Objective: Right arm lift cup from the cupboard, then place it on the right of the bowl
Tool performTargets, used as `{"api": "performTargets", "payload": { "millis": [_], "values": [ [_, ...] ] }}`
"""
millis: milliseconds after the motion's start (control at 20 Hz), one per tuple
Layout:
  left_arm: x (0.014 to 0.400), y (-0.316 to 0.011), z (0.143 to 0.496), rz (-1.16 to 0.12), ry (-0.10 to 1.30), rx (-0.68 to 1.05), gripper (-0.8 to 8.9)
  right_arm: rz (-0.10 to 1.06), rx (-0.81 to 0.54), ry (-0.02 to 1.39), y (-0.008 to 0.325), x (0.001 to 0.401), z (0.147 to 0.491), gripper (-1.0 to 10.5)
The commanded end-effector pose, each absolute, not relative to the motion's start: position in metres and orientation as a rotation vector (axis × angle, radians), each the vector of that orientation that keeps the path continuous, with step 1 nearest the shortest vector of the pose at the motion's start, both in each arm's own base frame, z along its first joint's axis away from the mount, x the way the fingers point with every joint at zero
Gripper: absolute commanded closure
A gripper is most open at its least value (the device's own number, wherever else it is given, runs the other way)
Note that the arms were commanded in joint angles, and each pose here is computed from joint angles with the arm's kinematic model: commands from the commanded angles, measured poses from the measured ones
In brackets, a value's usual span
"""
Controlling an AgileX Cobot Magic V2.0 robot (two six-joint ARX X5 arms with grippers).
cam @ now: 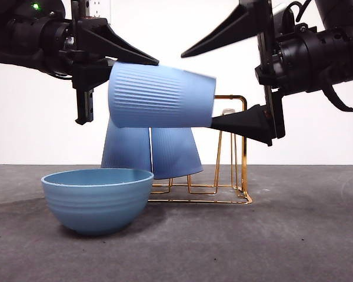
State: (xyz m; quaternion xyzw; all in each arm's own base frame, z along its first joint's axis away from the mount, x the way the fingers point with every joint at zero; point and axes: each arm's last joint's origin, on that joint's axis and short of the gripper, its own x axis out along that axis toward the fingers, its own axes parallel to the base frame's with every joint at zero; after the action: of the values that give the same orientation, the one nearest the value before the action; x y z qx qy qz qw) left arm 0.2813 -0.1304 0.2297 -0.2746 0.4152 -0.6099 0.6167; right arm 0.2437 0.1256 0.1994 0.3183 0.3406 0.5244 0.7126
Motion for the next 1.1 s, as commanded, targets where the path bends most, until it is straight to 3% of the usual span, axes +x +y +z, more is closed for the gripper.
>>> {"api": "performTargets", "payload": {
  "millis": [50, 350, 500, 1100],
  "values": [
    [0.286, -0.132, 0.234, -1.396, 0.95, -0.644, 8.06, 1.134, 0.722, 0.746, 0.123, 0.246, 0.203, 4.0],
    [0.288, -0.136, 0.237, -1.295, 0.989, -0.663, 8.05, 1.025, 0.656, 0.655, 0.099, 0.223, 0.237, 4.7],
    [0.286, -0.146, 0.244, -1.24, 1.027, -0.634, 8.05, 0.896, 0.576, 0.638, 0.081, 0.198, 0.251, 4.7],
    [0.269, -0.219, 0.29, -0.996, 1.111, -0.022, 8.05, 0.594, 0.319, 0.512, 0.042, 0.105, 0.283, 5.0]
  ]
}}
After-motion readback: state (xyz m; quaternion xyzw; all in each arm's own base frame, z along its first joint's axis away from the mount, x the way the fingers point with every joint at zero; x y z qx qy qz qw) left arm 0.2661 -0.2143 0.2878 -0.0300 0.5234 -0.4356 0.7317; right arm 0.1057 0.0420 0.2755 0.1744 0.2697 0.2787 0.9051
